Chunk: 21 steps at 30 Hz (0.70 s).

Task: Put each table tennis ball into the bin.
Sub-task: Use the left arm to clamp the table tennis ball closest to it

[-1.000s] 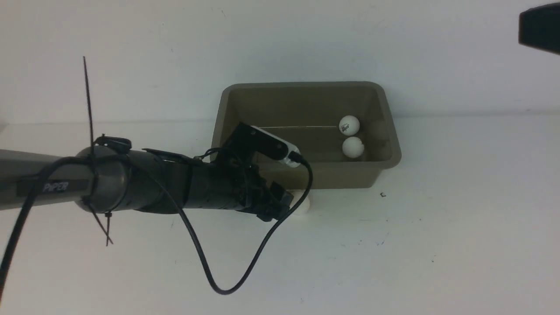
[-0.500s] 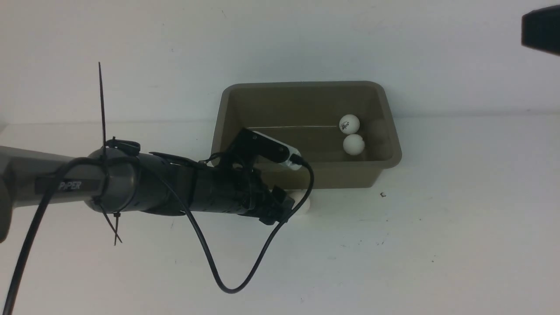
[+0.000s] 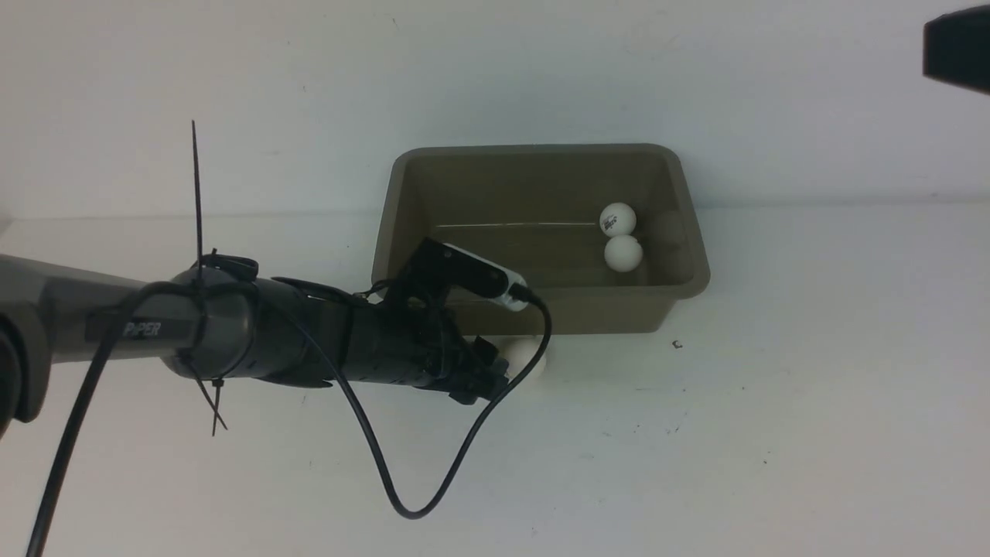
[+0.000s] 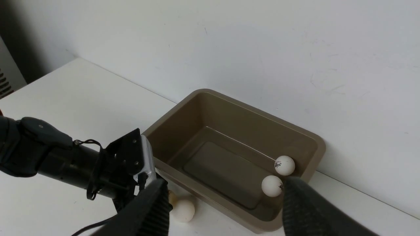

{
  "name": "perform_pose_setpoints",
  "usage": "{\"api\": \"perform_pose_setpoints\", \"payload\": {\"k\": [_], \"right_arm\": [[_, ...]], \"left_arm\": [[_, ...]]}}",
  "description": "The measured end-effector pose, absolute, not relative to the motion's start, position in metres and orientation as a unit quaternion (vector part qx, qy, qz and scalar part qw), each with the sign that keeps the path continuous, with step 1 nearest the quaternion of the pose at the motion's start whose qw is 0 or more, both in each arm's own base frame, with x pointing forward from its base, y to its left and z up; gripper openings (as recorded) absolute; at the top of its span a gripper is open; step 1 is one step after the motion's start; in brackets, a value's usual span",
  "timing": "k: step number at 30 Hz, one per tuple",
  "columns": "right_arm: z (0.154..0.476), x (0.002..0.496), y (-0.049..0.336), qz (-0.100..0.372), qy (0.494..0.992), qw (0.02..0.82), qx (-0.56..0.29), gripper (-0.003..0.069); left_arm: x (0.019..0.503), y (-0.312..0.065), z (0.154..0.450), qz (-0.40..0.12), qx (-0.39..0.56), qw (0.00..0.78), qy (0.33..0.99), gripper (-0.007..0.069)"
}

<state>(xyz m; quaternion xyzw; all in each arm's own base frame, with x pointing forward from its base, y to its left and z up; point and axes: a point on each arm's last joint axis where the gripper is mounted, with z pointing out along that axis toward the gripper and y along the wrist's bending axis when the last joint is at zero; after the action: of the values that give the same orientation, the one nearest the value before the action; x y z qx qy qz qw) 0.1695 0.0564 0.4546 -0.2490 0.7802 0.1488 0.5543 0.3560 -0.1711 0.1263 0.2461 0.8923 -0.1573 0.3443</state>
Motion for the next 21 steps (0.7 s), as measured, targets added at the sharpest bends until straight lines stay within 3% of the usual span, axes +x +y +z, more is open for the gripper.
{"api": "perform_pose_setpoints", "payload": {"k": [3, 7, 13, 21], "right_arm": [[0.455, 0.170, 0.056, 0.148, 0.780, 0.554, -0.250, 0.0429], [0.455, 0.170, 0.056, 0.141, 0.777, 0.556, -0.260, 0.0429], [0.455, 0.170, 0.056, 0.134, 0.773, 0.560, -0.266, 0.0429], [0.455, 0.170, 0.056, 0.134, 0.773, 0.560, -0.267, 0.0429]], "left_arm": [[0.356, -0.171, 0.126, -0.158, 0.242, 0.343, 0.893, 0.0345], [0.355, -0.173, 0.126, -0.170, 0.244, 0.342, 0.891, 0.0345], [0.347, -0.182, 0.134, -0.241, 0.234, 0.329, 0.882, 0.0345], [0.331, -0.180, 0.156, -0.266, 0.245, 0.311, 0.879, 0.0345]]}}
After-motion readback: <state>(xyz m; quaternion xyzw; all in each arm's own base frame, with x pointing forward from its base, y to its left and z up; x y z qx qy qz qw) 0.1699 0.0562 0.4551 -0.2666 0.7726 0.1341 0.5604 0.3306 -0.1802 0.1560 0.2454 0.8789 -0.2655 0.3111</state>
